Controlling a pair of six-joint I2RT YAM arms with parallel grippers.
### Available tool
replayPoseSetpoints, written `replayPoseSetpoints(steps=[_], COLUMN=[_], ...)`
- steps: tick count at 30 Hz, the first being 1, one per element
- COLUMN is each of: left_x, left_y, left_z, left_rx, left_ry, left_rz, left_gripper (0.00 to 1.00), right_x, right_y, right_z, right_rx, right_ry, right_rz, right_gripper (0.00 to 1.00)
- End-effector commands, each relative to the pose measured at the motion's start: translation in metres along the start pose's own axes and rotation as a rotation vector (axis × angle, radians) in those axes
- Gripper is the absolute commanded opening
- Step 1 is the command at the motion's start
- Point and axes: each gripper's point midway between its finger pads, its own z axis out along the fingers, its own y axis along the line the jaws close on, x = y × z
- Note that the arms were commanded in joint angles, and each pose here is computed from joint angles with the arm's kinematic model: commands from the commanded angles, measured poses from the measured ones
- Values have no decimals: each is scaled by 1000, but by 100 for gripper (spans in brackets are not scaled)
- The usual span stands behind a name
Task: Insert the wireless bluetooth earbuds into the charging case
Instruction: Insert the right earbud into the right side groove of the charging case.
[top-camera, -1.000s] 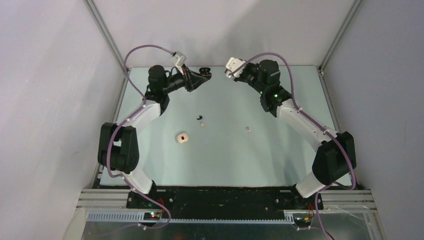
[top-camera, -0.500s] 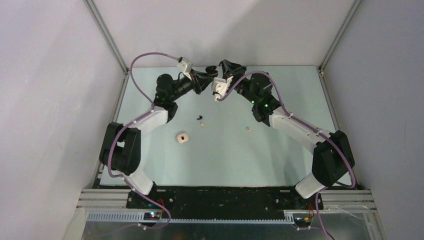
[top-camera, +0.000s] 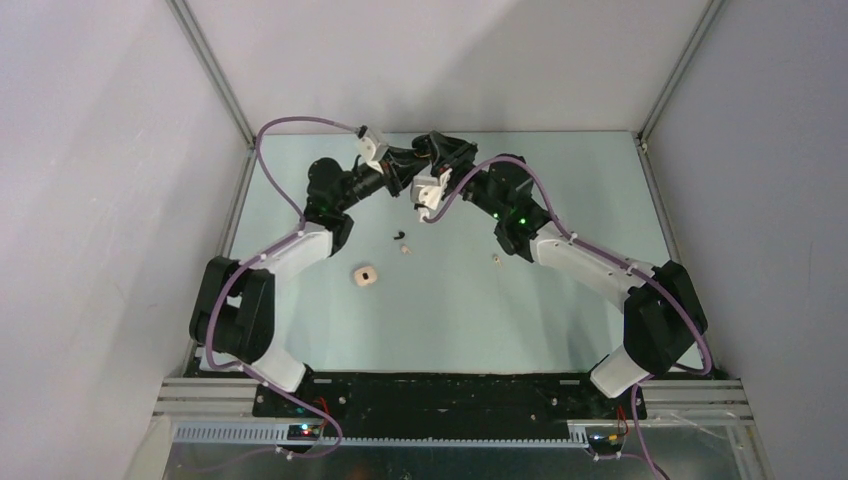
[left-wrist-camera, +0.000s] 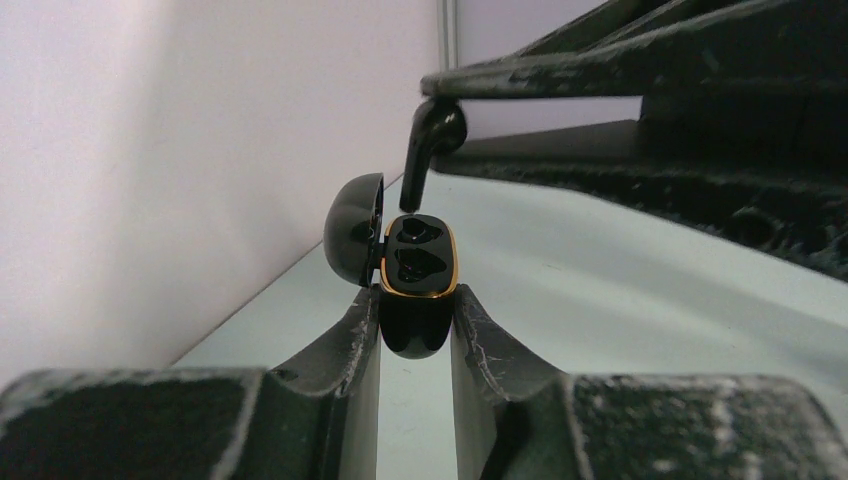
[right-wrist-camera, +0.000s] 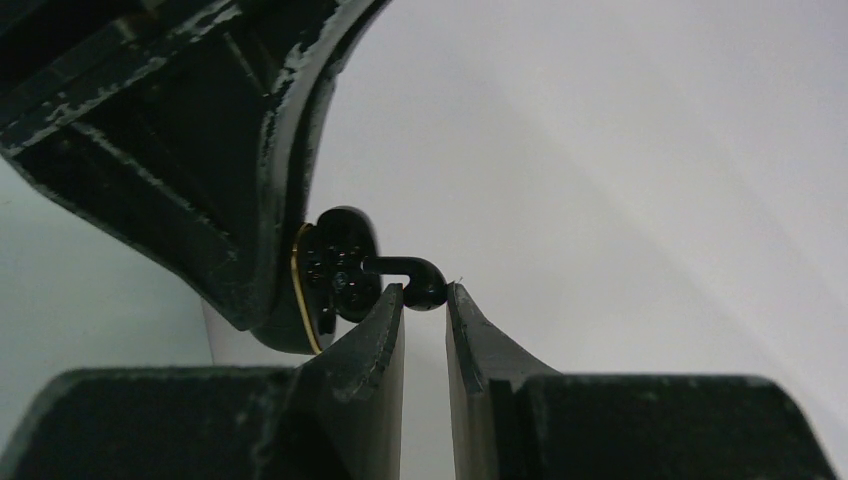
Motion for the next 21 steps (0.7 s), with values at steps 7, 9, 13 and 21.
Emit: replayPoseSetpoints(steps=[7,9,13,21], left_x=[-32,-34,-35,-39], left_y=[-23,-24,-23,-22], left_z=[-11,-13,-16,-18], left_rx=[58,54,35,10], left_ry=[-83,-88,-93,-103], left_rz=[159,163,160,114], left_gripper=[0,0,0,0], right_x=[-22,-25,-28,-32], right_y=[-25,-22,-18,-12], right_z=[-9,-9,-10,-11], right_rx=[63,55,42,12], right_ry=[-33,-41,-54,-74], right_rz=[-66,-71,-72,-73], right_gripper=[0,0,0,0])
